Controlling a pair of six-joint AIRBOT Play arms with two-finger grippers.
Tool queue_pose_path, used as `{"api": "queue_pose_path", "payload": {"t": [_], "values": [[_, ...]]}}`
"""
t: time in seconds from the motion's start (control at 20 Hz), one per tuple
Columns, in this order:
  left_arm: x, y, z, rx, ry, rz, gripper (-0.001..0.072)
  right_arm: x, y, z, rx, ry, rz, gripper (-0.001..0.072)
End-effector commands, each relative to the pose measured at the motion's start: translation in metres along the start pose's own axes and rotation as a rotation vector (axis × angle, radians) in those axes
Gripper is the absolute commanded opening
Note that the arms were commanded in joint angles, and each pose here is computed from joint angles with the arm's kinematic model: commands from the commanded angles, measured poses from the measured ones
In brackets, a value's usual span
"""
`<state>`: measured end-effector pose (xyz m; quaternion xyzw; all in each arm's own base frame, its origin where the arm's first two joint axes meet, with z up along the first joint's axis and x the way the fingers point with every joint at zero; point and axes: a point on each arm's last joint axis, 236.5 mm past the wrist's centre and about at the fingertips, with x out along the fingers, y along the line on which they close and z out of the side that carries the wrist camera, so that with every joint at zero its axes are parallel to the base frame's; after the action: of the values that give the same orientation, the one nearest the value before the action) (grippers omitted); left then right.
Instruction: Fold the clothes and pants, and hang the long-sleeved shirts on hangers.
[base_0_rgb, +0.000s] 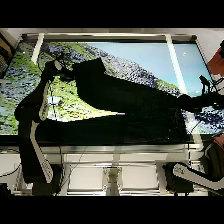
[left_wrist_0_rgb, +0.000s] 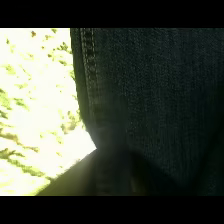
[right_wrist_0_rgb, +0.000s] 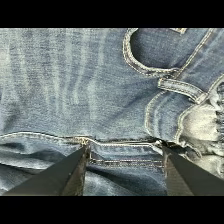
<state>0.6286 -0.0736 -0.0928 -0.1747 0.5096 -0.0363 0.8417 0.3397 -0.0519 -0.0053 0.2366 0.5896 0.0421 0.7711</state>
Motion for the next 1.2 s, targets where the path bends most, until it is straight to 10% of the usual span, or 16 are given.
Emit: {"api": "queue_pose_path", "payload": {"t": [0.0,0.55,1.15], "values": [[0.006,-0.006,0.001,0.011,-0.017,-0.009,0.0020,0.000,0.006,0.003,0.008,-0.014,0.023,0.0529],[-0.187,0.177,0.016,-0.157,0.049,0.482,0.0019,-0.002,-0.003,0.039,0.030,-0.163,-0.008,0.0490],[-0.163,0.200,-0.064,-0.185,0.310,0.517,0.0021,0.087,-0.018,0.100,0.079,-0.094,-0.089,0.0489]]}}
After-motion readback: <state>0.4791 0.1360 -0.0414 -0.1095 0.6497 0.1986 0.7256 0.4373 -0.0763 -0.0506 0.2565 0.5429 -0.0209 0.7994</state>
